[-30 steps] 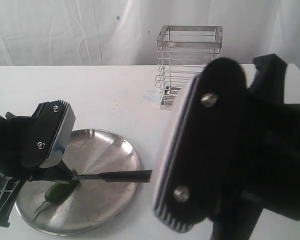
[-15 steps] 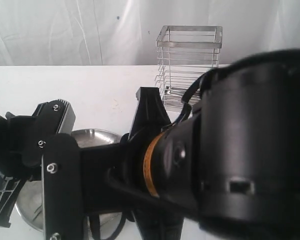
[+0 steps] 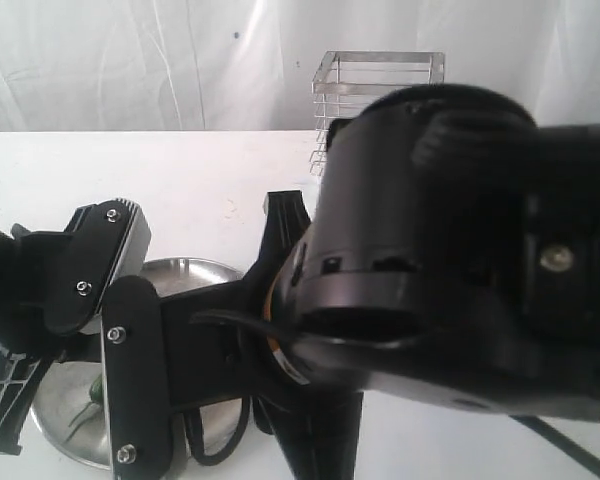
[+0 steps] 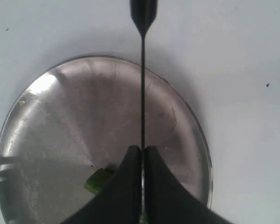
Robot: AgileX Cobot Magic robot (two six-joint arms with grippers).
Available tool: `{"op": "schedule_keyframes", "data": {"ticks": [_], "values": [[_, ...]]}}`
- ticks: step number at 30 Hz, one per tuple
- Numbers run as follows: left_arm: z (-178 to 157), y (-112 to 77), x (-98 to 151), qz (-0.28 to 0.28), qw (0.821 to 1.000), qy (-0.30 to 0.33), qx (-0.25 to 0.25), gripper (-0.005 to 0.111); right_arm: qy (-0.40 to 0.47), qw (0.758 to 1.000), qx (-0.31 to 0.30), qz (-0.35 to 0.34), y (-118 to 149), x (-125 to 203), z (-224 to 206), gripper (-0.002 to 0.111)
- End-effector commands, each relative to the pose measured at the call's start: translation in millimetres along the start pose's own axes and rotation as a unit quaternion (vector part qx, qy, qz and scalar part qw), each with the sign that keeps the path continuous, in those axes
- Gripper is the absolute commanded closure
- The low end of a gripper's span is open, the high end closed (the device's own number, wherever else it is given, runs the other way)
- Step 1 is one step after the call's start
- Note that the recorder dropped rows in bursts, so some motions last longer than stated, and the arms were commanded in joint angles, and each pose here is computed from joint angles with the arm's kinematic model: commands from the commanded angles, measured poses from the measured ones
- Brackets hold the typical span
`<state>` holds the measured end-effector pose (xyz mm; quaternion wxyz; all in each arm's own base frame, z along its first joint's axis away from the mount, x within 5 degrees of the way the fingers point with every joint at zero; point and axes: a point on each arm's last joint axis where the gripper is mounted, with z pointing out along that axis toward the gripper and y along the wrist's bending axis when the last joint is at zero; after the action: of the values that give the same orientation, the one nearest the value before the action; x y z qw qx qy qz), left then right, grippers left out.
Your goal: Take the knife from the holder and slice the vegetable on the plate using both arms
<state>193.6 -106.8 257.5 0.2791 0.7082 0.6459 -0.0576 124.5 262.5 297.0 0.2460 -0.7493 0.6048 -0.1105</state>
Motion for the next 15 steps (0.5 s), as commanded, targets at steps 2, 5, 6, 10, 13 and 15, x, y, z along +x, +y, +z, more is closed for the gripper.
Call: {"op": "schedule_keyframes", "data": {"ticks": [2, 5, 6, 10, 13, 15], "values": [[-1.3, -1.1, -1.7, -0.008, 1.0, -0.006, 0.005, 0.107, 0.001, 1.0, 0.0, -0.005, -2.1, -2.3, 3.8, 0.074], [-1.3, -1.1, -1.7, -0.008, 1.0, -0.006, 0.005, 0.107, 0.002, 1.0, 0.006, 0.0, -3.3, -2.1, 3.8, 0.082], [-1.3, -1.1, -1.7, -0.008, 1.0, -0.006, 0.005, 0.107, 0.004, 1.0, 0.011, -0.002, -4.2, -1.7, 3.8, 0.085], [-1.3, -1.1, -1.7, -0.009, 1.0, -0.006, 0.005, 0.107, 0.003, 1.0, 0.019, 0.004, -5.7, -1.8, 3.8, 0.095], [-1.3, -0.4, -2.1, -0.01, 1.0, -0.008, 0.002, 0.107, -0.008, 0.999, 0.023, 0.03, -6.4, -3.7, 3.7, 0.106], [-1.7, 0.0, -2.5, -0.012, 1.0, -0.01, -0.002, 0.107, -0.013, 0.998, 0.024, 0.059, -6.7, -4.6, 3.7, 0.108]]}}
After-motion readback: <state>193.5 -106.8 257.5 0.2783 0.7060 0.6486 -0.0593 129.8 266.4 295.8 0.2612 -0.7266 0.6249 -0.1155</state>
